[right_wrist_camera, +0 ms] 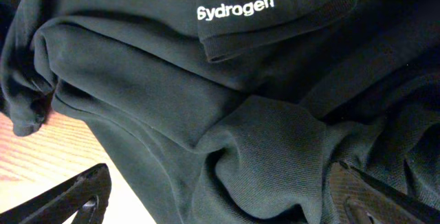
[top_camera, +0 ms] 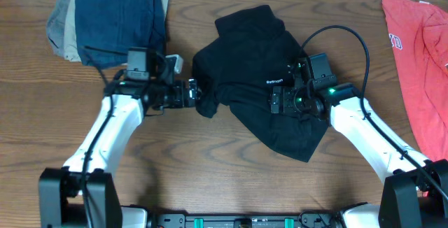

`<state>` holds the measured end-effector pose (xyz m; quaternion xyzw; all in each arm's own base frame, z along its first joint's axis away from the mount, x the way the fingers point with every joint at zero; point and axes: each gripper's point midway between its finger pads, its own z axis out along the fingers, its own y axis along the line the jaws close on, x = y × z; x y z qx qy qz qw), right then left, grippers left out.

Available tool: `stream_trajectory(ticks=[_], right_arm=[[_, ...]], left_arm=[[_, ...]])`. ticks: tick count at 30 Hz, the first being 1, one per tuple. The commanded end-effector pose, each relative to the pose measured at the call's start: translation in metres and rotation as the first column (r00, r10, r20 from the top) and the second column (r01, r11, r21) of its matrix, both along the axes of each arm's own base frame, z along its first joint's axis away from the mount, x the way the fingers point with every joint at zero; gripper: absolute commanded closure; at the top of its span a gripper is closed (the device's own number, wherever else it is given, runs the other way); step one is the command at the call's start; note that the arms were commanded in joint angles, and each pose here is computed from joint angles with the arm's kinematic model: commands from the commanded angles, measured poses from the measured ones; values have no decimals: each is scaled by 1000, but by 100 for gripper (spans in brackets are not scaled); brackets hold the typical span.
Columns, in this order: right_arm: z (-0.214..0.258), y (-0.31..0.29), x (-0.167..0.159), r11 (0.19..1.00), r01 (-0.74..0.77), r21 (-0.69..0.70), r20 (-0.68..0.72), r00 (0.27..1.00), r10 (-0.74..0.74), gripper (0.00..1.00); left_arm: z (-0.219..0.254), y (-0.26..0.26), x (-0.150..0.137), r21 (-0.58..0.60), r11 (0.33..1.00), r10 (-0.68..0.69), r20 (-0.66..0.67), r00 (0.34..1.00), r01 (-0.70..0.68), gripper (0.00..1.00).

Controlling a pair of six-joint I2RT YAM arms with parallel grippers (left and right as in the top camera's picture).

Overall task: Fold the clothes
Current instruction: 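Reach the left gripper to the black shirt's left sleeve and grasp it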

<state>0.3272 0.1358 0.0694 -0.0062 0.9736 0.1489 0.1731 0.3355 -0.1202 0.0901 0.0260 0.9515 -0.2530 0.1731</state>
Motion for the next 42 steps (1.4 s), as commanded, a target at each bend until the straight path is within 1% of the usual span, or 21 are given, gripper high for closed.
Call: stream_trajectory(ticks=[1,4,5,7,8,14,17,21,24,30,35,36,38,42], right_arm=[[-1,2,1,1000,6,-4,-1,1000,-6,1],[-1,2,1,1000,6,-4,-1,1000,-6,1],[-1,2,1,1000,6,-4,-1,1000,-6,1],[-1,2,1,1000,6,-4,-1,1000,-6,1],[-1,2,1,1000,6,-4,-2,1000,-6,1],[-1,2,1,1000,6,-4,-1,1000,-6,1],[-1,2,1,1000,6,-4,-2,1000,-7,1],[-1,2,1,1000,6,-4,-2,1000,-6,1],[-1,2,1,1000,7,-4,-1,1000,-7,1],[-1,2,1,1000,6,-4,-2,1000,-6,1],[-1,2,1,1000,6,-4,-1,1000,-6,1],[-1,2,1,1000,6,-4,-1,1000,-6,1],[-1,2,1,1000,6,-4,-2,1000,-6,1],[-1,2,1,1000,6,-4,-2,1000,-7,1]], left_arm=[[-7,1,10,159,987,32,45,998,-39,2],[-12,-1,17,332,941,18,125,992,-59,2],[-11,1,22,407,909,17,172,985,-87,2],[-7,5,29,459,875,52,227,972,-154,2],[-3,5,33,467,865,67,257,964,-185,2],[7,-3,49,423,879,77,330,941,-221,1],[9,-5,52,412,883,79,343,936,-226,6],[0,-17,51,377,909,56,312,949,-178,7],[-13,-22,49,373,916,43,276,960,-148,6],[-50,-21,48,410,904,34,205,978,-117,7],[-59,-21,48,418,902,33,191,981,-111,7],[-59,-22,48,417,902,33,192,981,-112,8],[-58,-22,49,415,903,34,197,980,-115,16],[-58,-22,50,415,903,34,197,980,-115,43]])
